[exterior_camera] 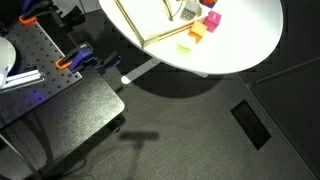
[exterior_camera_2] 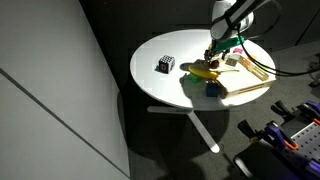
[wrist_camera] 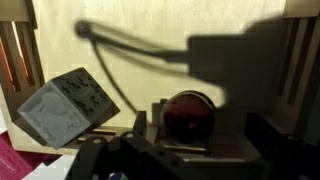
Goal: Pick up the brown plum toy from the tray and put it on the table
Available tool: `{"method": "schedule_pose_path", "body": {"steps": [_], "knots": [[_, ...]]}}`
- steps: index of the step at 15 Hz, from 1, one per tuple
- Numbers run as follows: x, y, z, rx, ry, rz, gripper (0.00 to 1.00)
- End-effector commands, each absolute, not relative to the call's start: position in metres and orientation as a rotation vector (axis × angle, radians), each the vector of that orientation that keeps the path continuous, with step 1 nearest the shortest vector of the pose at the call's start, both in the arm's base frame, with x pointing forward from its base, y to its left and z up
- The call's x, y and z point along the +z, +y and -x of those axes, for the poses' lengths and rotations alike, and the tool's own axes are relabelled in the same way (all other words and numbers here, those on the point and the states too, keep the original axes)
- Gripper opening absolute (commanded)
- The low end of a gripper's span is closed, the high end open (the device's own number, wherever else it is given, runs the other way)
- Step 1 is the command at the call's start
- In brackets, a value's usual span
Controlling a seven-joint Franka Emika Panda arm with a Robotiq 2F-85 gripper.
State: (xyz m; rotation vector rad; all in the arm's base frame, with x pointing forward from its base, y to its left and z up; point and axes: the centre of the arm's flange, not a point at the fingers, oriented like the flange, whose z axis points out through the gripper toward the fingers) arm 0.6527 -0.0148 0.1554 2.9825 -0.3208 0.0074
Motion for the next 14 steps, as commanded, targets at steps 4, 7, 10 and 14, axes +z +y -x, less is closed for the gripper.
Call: {"method": "schedule_pose_path", "body": {"steps": [4,7,10,14], "knots": [[0.145,-0.012,-0.667,0.049,-0.331,-2.961,1.00],[0.142,-0.012,-0.666,0.050,-0.320,-2.955,0.75],[0.141,-0.013,-0.663,0.041,-0.318,-2.940,0.60],[0.153,-0.012,-0.657,0.037,-0.309,-2.944,0.34]]}}
